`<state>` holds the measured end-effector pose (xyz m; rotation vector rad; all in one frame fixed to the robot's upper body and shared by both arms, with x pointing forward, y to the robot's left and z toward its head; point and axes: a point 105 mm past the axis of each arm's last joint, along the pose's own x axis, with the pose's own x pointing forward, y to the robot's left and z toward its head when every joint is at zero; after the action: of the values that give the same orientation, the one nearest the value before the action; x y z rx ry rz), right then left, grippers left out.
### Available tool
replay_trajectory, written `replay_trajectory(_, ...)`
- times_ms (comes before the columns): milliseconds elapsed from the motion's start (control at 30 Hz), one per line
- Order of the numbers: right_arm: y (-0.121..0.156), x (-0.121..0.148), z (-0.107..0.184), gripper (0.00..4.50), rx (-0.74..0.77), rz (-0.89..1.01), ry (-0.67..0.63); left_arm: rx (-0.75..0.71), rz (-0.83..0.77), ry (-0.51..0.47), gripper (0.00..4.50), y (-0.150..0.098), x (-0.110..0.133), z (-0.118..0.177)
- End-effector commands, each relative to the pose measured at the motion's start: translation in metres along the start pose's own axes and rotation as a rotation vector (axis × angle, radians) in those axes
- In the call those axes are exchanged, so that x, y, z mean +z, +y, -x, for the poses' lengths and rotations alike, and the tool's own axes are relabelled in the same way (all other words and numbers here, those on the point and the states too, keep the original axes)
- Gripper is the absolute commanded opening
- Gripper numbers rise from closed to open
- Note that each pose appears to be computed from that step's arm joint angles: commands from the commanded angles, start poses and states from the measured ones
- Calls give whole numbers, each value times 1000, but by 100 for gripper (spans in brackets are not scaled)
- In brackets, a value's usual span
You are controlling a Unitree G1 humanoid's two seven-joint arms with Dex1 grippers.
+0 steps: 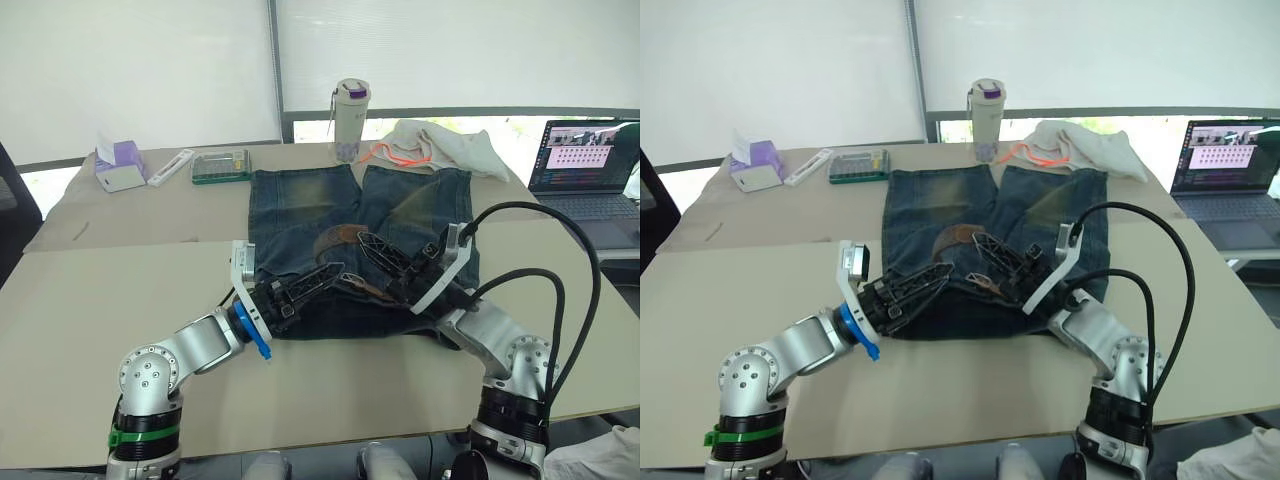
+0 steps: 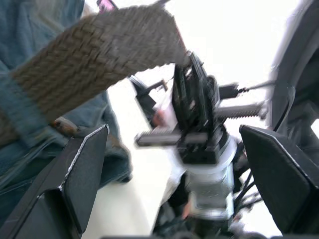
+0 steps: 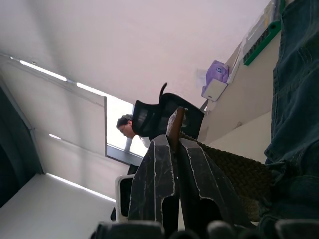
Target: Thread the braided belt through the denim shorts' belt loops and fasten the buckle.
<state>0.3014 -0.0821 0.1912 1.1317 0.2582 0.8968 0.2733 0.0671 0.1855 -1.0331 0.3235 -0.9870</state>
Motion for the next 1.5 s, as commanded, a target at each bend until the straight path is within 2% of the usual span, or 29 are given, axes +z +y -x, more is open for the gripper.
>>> replay_trajectory(33, 18, 0, -4, 0, 67, 16, -9, -45, 57, -38, 447, -16, 2, -8)
replay_trajectory(200, 18, 2, -4, 0, 72, -4, -31, -46, 206, -152, 447, -18, 11, -16)
replay_trajectory(433, 16, 4, -1, 0, 62, -22, -49, 22, 269, -229, 447, -3, 23, -15)
replay_trajectory(733, 13, 1, 1, 0, 48, -27, -36, -11, 308, -229, 447, -5, 23, -15)
replay_trajectory(1033, 16, -3, 0, 0, 70, -34, -23, 12, 331, -241, 447, 3, 22, -12)
replay_trajectory(1067, 16, -4, 1, 0, 71, -36, -21, 13, 333, -245, 395, 4, 22, -12)
replay_trajectory(1100, 16, -4, 1, 0, 74, -37, -19, 15, 335, -252, 393, 5, 24, -11)
replay_trajectory(1133, 16, -4, 2, 0, 76, -39, -17, 20, 339, -265, 364, 7, 26, -10)
replay_trajectory(1467, 15, -5, 7, 0, 67, -33, 2, 43, 353, -277, 24, 19, 28, -6)
replay_trajectory(1500, 14, -5, 7, 0, 64, -31, 2, 47, 352, -279, 5, 20, 29, -5)
